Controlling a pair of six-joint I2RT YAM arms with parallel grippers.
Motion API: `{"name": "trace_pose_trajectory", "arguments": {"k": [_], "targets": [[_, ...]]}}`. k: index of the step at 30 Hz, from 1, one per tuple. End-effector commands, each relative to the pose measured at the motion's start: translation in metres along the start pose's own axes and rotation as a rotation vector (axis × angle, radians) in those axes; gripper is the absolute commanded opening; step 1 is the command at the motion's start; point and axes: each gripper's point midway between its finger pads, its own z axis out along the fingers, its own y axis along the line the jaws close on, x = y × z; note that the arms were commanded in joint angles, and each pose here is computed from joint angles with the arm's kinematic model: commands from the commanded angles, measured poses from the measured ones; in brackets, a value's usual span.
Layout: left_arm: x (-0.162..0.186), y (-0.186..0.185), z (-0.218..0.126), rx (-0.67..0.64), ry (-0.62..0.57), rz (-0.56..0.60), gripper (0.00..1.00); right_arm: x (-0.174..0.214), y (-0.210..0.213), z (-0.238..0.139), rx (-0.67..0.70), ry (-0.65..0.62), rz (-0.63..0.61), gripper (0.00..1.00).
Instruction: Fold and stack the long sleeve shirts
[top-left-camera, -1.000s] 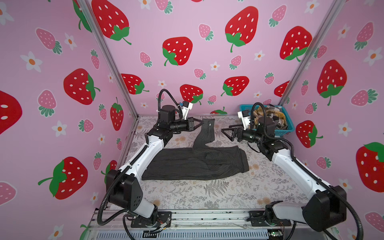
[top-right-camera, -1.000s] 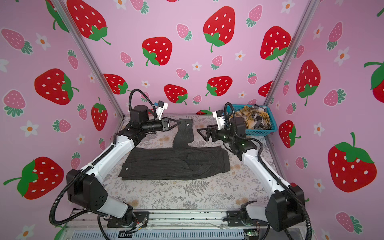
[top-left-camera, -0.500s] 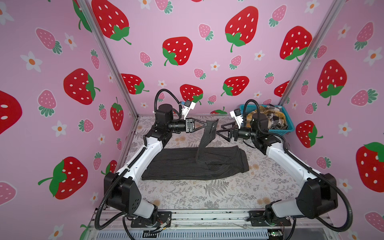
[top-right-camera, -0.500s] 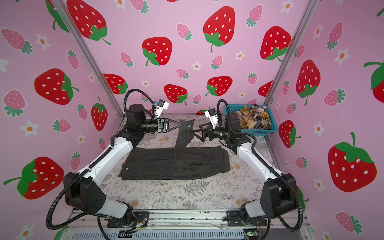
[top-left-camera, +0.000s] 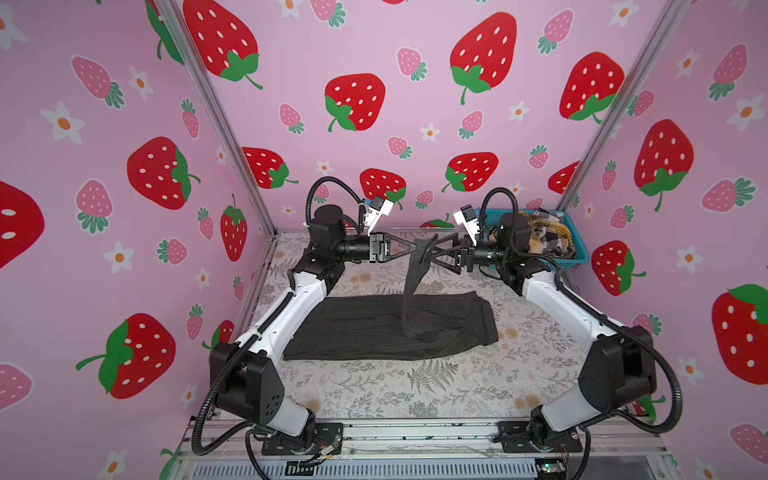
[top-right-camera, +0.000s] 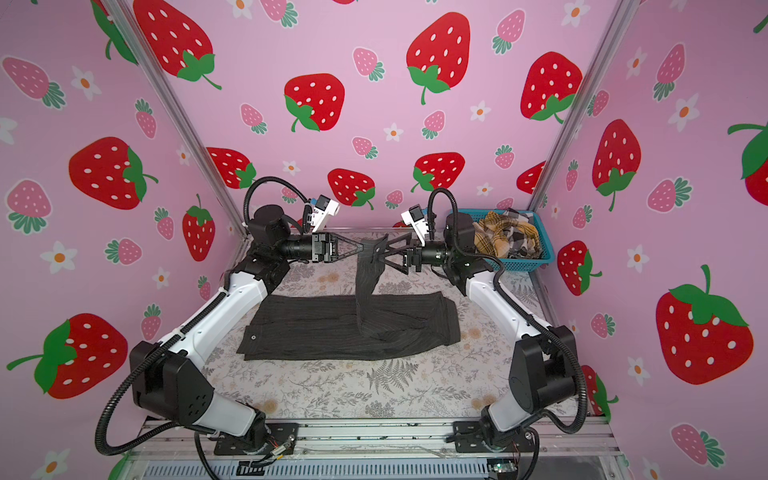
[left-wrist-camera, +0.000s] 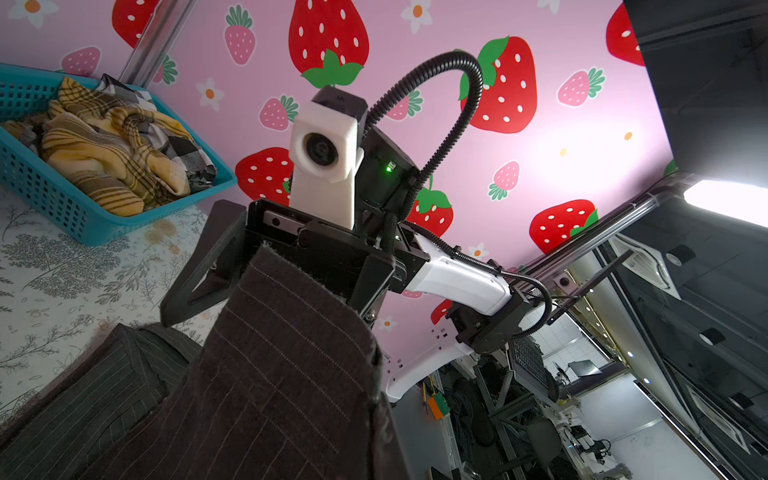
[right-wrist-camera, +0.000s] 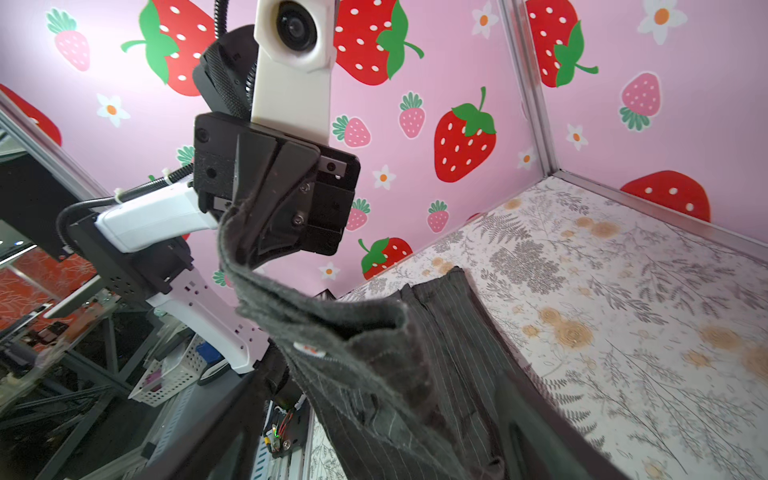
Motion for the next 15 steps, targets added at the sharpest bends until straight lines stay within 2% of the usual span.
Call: {"name": "trace_pose_trajectory", "arguments": {"k": [1, 4, 5, 8, 9, 10, 11, 12, 13, 15], "targets": [[-0.011, -0.021, 0.000, 0.052, 0.007, 0.073, 0.00, -0.014, 0.026, 0.005, -0.102, -0.005, -0.064, 0.74], [-0.011, -0.018, 0.000, 0.050, 0.008, 0.068, 0.00, -0.018, 0.025, 0.004, -0.078, -0.022, -0.066, 0.54], [-0.011, -0.016, -0.001, 0.045, 0.005, 0.067, 0.00, -0.019, 0.024, 0.004, -0.068, -0.028, -0.066, 0.45], [-0.018, -0.002, -0.009, -0.005, -0.039, 0.047, 0.00, -0.022, 0.020, -0.002, -0.028, -0.044, -0.065, 0.05], [-0.023, 0.008, -0.014, -0.042, -0.072, 0.028, 0.00, -0.023, 0.018, -0.004, -0.013, -0.052, -0.065, 0.00], [-0.029, 0.017, -0.019, -0.083, -0.109, 0.013, 0.00, -0.025, 0.017, -0.005, 0.001, -0.060, -0.063, 0.00], [-0.035, 0.032, -0.028, -0.156, -0.159, -0.018, 0.14, -0.029, 0.014, -0.007, 0.032, -0.074, -0.070, 0.00], [-0.039, 0.052, -0.039, -0.255, -0.208, -0.065, 0.37, -0.033, 0.005, -0.009, 0.098, -0.082, -0.077, 0.00], [-0.043, 0.070, -0.052, -0.365, -0.253, -0.101, 0.48, -0.037, -0.010, -0.012, 0.195, -0.083, -0.082, 0.00], [-0.042, 0.102, -0.083, -0.609, -0.337, -0.185, 0.54, -0.049, -0.055, -0.029, 0.505, -0.090, -0.090, 0.00]]}}
